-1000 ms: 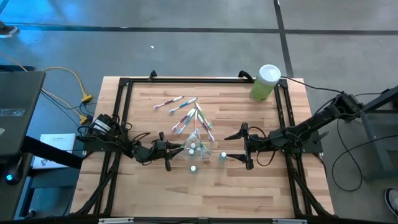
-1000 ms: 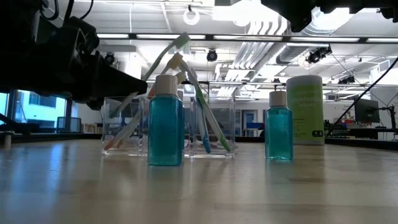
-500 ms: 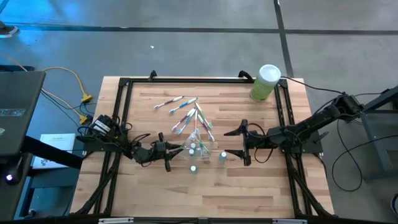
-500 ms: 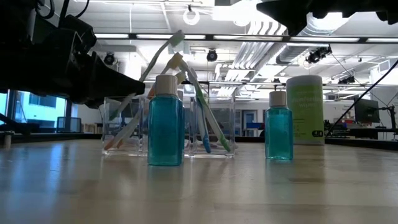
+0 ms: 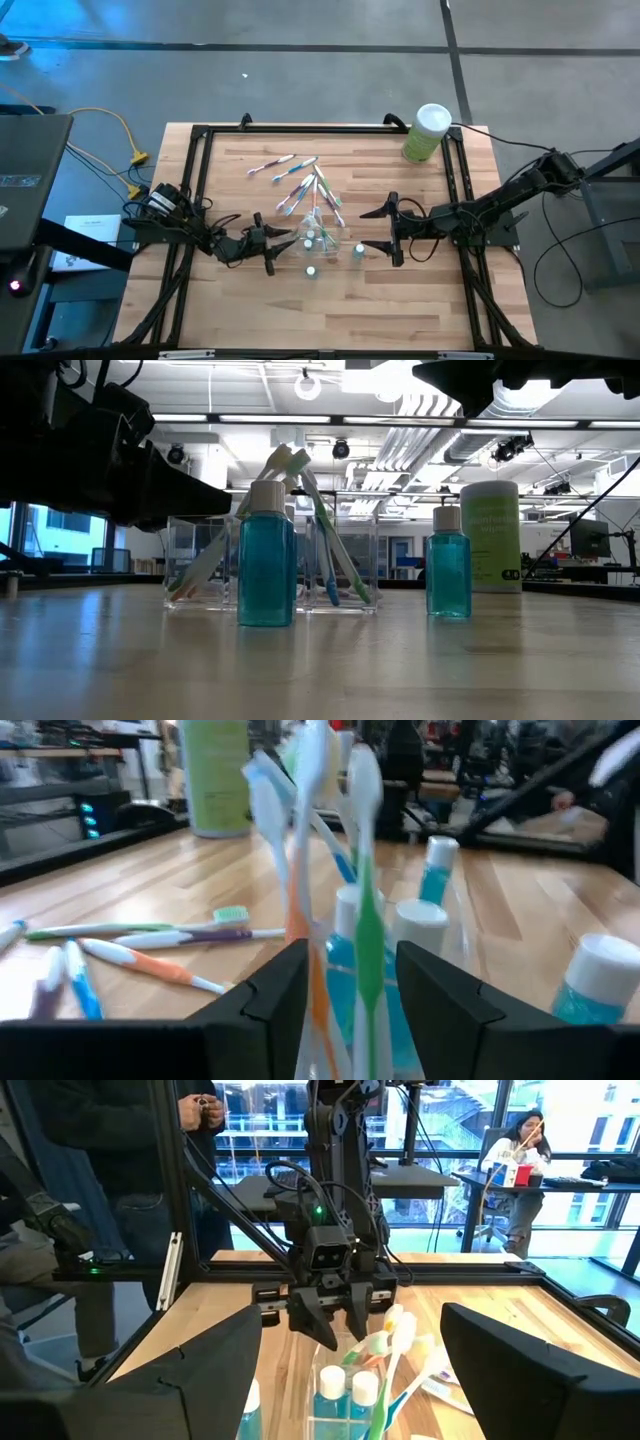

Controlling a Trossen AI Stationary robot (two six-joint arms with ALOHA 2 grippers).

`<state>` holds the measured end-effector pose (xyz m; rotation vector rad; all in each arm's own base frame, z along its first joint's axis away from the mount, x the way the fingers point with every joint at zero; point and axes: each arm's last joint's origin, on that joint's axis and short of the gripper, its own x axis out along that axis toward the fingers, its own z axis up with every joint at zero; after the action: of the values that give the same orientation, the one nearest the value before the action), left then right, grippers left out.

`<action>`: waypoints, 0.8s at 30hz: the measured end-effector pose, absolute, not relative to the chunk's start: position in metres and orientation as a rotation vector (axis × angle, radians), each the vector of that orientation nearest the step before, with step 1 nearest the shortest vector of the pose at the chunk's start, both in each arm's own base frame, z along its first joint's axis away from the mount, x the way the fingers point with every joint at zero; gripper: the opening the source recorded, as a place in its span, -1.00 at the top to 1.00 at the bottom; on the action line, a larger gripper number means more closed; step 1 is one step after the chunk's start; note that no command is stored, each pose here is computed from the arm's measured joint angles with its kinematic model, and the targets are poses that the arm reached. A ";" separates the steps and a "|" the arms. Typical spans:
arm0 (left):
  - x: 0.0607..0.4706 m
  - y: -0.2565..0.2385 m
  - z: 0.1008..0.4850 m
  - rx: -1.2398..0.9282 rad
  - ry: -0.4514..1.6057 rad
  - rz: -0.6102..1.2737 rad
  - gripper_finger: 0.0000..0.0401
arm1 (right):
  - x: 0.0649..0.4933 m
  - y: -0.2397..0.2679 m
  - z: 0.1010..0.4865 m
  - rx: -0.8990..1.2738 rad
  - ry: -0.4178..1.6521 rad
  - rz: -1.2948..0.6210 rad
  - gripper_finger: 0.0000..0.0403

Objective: Pick & Place toothbrushing station
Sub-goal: Put the violet toothbrush into the transparent organizer

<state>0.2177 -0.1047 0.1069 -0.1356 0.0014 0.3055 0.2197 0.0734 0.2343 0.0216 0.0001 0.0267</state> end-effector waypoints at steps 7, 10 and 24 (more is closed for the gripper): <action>0.208 -0.114 0.131 -0.130 -0.072 0.363 0.25 | 0.220 0.074 0.234 0.019 0.000 0.027 -0.50; 0.201 -0.118 0.147 -0.122 -0.108 0.391 0.25 | 0.220 0.073 0.233 0.002 0.010 0.026 -0.50; 0.203 -0.083 0.198 -0.246 -0.188 0.216 0.25 | 0.223 0.064 0.231 -0.018 0.036 -0.008 -0.50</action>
<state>0.2032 -0.0826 0.1977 -0.2461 -0.1879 0.2156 0.2228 0.0635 0.2307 -0.0178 0.0358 -0.0083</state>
